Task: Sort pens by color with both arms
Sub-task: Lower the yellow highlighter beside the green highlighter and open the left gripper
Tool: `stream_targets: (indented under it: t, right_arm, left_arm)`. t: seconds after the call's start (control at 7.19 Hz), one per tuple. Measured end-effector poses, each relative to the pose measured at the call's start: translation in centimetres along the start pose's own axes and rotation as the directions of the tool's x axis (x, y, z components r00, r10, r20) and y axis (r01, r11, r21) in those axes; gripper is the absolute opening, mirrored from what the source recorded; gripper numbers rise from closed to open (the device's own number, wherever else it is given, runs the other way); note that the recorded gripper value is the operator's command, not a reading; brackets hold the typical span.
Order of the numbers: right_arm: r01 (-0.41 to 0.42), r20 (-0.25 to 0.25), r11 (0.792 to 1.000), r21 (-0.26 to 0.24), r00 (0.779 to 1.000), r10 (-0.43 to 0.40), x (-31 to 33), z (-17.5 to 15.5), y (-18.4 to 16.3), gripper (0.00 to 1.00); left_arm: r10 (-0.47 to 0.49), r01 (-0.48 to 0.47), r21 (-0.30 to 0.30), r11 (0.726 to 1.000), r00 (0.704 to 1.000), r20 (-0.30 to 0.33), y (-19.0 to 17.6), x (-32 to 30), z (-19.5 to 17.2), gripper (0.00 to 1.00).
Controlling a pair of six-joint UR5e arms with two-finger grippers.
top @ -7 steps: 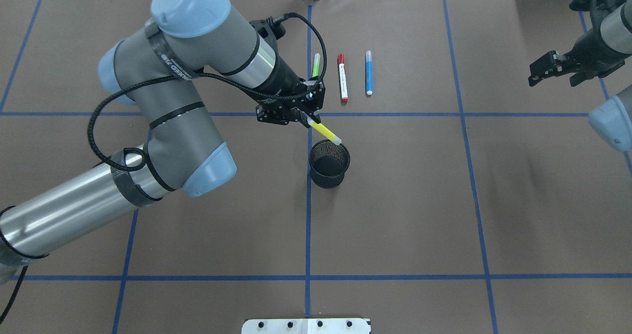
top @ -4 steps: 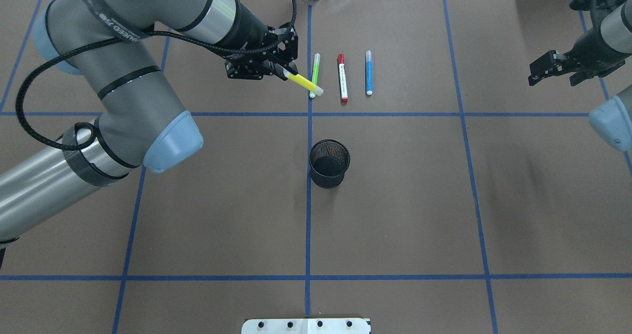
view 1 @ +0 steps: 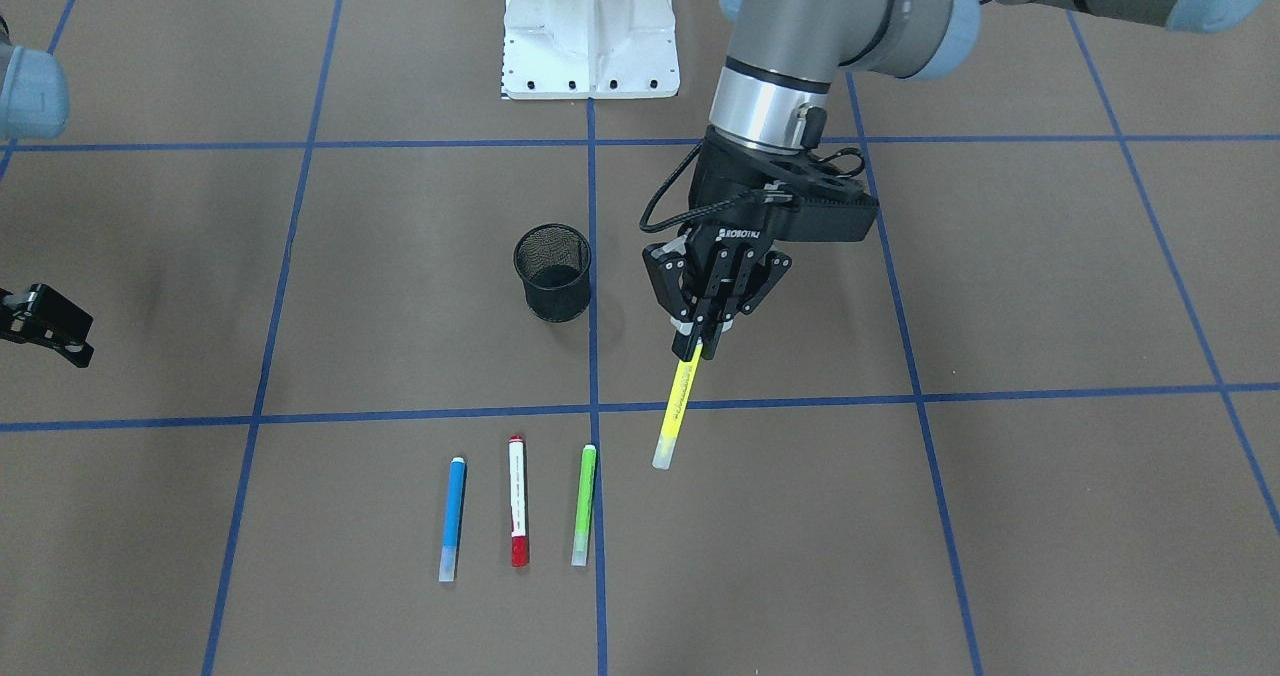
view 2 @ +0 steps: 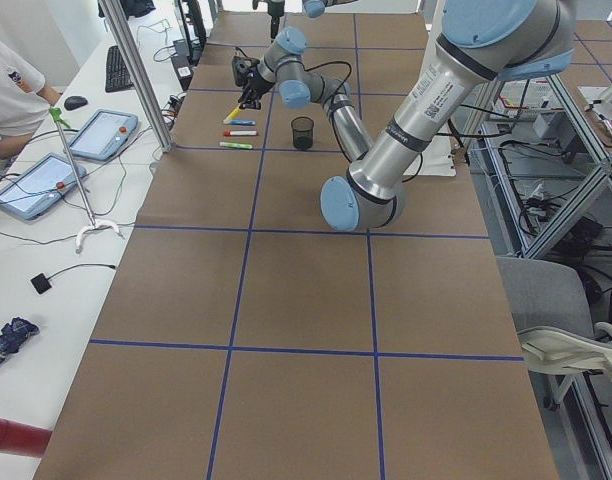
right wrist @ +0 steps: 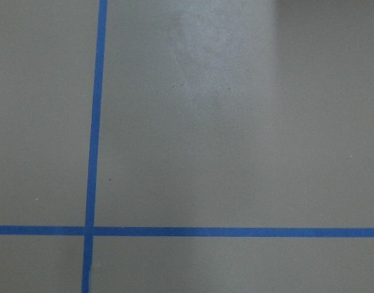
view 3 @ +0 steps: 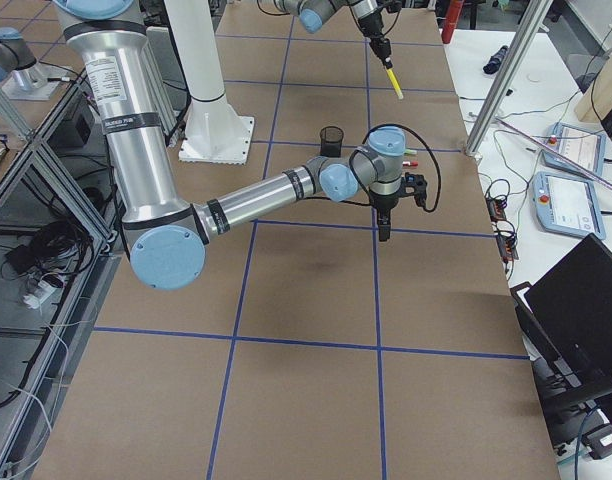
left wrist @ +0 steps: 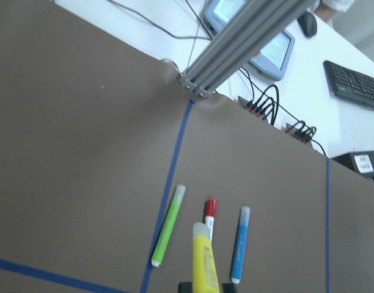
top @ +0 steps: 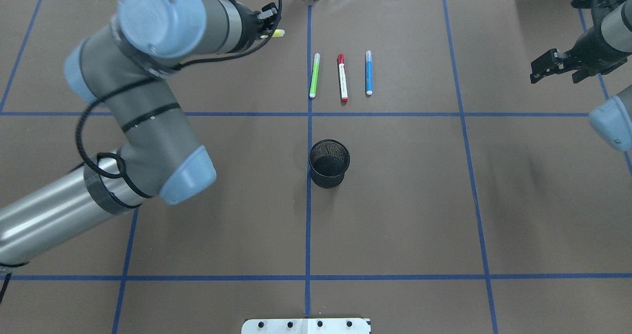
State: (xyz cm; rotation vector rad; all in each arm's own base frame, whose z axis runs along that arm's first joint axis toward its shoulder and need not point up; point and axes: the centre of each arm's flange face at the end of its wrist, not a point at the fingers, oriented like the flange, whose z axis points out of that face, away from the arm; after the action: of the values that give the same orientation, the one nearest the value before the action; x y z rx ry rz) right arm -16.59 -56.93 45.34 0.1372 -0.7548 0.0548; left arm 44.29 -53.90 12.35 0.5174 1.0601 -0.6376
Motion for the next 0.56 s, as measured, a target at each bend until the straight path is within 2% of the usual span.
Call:
stream_targets:
  t: [0.28, 0.42, 0.56]
  right_arm:
    - [-0.002, -0.002, 1.0, -0.002, 1.0, 0.002, 0.1, 0.1, 0.0, 0.99]
    - [-0.002, -0.002, 1.0, -0.002, 1.0, 0.002, 0.0, 0.1, 0.0, 0.99]
    - [-0.003, -0.002, 1.0, -0.002, 1.0, 0.003, 0.1, 0.1, 0.0, 0.99]
  left_arm:
    - [0.032, -0.045, 0.162, 0.986, 0.996, 0.077, 3.5, 0.2, 5.0, 0.0]
    - [0.033, -0.051, 0.218, 0.975, 0.996, 0.086, 4.7, 0.4, 7.7, 0.0]
    - [0.033, -0.052, 0.244, 0.968, 0.996, 0.079, 5.6, 0.3, 10.3, 0.0]
